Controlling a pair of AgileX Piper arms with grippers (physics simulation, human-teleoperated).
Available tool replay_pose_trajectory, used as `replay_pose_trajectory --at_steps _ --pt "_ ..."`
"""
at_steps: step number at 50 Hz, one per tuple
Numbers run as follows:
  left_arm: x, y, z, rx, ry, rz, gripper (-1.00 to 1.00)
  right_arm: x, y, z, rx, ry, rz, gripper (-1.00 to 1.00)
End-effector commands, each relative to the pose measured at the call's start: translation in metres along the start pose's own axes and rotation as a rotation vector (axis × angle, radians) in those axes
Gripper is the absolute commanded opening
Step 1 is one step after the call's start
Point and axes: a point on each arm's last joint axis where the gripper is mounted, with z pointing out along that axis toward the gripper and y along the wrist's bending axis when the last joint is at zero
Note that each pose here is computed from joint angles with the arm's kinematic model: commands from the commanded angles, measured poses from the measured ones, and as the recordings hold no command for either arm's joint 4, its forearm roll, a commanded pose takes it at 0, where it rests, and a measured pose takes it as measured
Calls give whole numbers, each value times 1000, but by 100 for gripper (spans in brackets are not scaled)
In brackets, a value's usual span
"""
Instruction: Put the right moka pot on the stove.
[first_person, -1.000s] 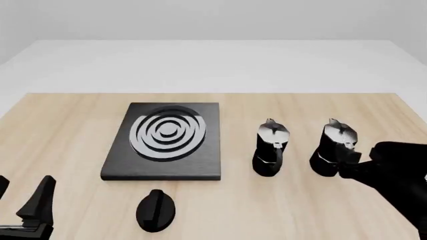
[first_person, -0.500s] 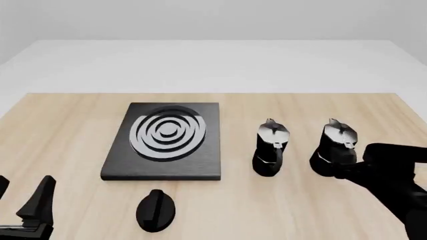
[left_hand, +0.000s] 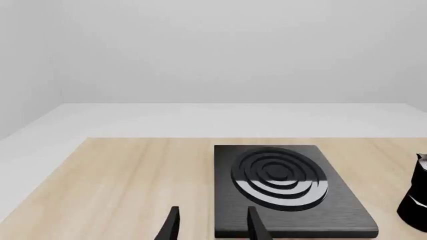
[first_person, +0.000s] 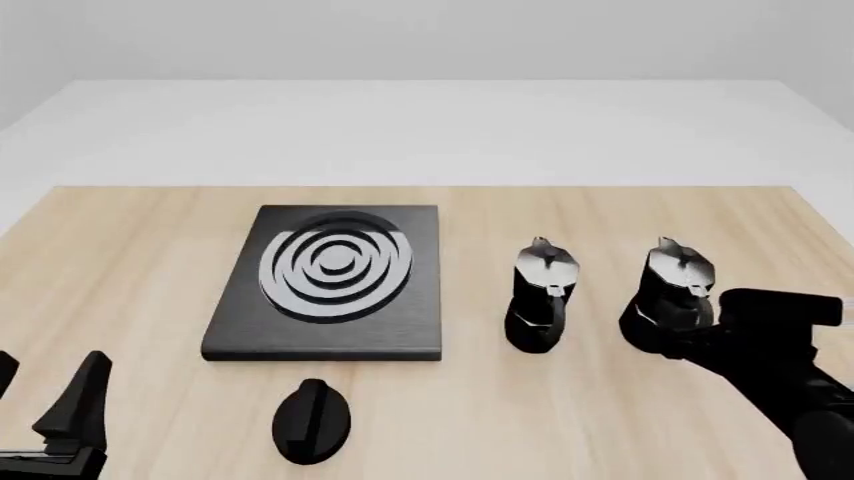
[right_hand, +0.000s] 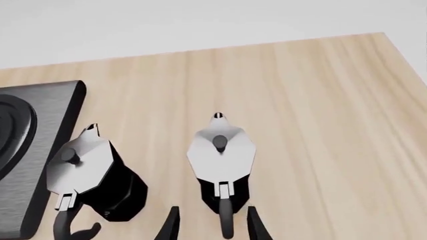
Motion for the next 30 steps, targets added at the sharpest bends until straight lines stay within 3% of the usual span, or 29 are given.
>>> replay_pose_trajectory --at_steps 1,28,29,30 --pt "0 0 0 0 0 0 100 4 -2 7 8 15 -3 100" --pt "0 0 0 0 0 0 100 17 -8 23 34 62 8 100" --pt "0 0 0 0 0 0 100 17 -8 23 32 62 8 -100" --pt "0 0 0 0 0 0 100 16 -8 22 31 61 7 -100"
